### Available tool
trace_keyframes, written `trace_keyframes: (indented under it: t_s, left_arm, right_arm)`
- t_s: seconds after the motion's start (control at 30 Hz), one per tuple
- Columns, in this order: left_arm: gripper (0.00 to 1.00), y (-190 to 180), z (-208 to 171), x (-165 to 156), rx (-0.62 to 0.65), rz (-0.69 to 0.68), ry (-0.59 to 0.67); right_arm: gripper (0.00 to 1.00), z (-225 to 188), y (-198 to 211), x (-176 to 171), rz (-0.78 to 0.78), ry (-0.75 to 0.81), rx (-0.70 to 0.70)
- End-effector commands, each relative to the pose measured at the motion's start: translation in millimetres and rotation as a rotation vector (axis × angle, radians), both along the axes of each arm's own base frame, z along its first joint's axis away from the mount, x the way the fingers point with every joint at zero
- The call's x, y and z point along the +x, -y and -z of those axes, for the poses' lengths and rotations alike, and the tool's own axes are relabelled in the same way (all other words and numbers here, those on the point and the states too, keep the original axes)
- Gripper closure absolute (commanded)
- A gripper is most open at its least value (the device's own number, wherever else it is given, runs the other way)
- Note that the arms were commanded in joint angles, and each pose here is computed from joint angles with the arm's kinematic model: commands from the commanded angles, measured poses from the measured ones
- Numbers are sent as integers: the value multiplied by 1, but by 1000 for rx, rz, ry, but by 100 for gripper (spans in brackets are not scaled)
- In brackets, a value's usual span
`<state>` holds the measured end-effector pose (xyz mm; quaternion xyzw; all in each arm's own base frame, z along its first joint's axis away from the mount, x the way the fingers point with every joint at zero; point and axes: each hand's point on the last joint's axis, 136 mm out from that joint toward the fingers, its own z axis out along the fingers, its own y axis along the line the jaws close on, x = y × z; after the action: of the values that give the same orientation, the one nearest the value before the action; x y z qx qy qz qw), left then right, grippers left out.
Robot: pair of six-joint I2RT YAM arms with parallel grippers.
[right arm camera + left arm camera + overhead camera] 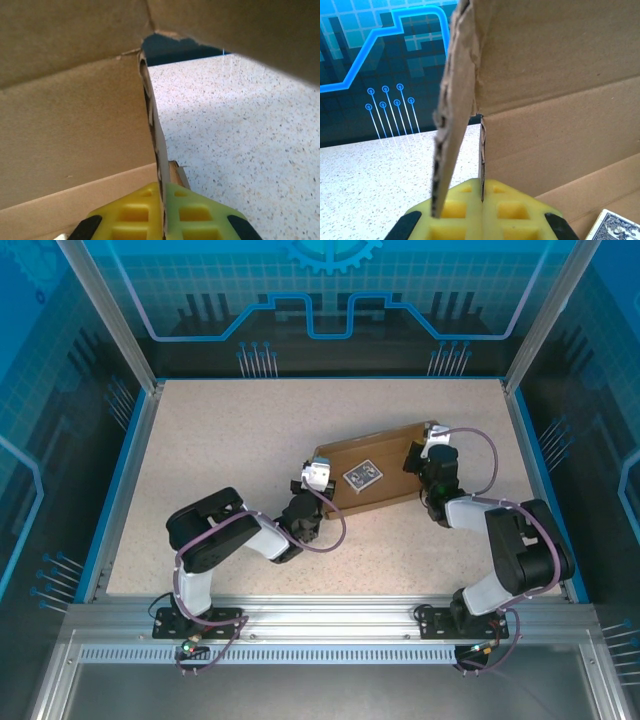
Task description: Fold the paper box
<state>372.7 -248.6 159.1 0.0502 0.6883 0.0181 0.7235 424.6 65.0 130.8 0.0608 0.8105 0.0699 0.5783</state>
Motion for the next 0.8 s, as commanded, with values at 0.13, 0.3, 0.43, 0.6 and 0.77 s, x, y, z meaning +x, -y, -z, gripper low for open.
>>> trace_keyframes:
  t_s: [0.13, 0.3, 0.43, 0.6, 0.77]
  left_arm:
    - [100, 12, 33, -13, 132, 87, -69]
    - [100, 13, 32, -14, 152, 100, -57]
    - [100, 14, 32, -15, 156, 107, -58]
    - [100, 15, 32, -15, 164, 110, -55]
    - [100, 14, 29, -15, 169, 108, -49]
  right_arm:
    - [89, 38, -8, -24, -13, -176, 10]
    - [85, 33, -6, -24, -7, -184, 13]
    - [79, 26, -5, -26, -7, -181, 16]
    - [71, 14, -2, -35, -19, -177, 24]
    - [64, -16, 2, -51, -41, -185, -3]
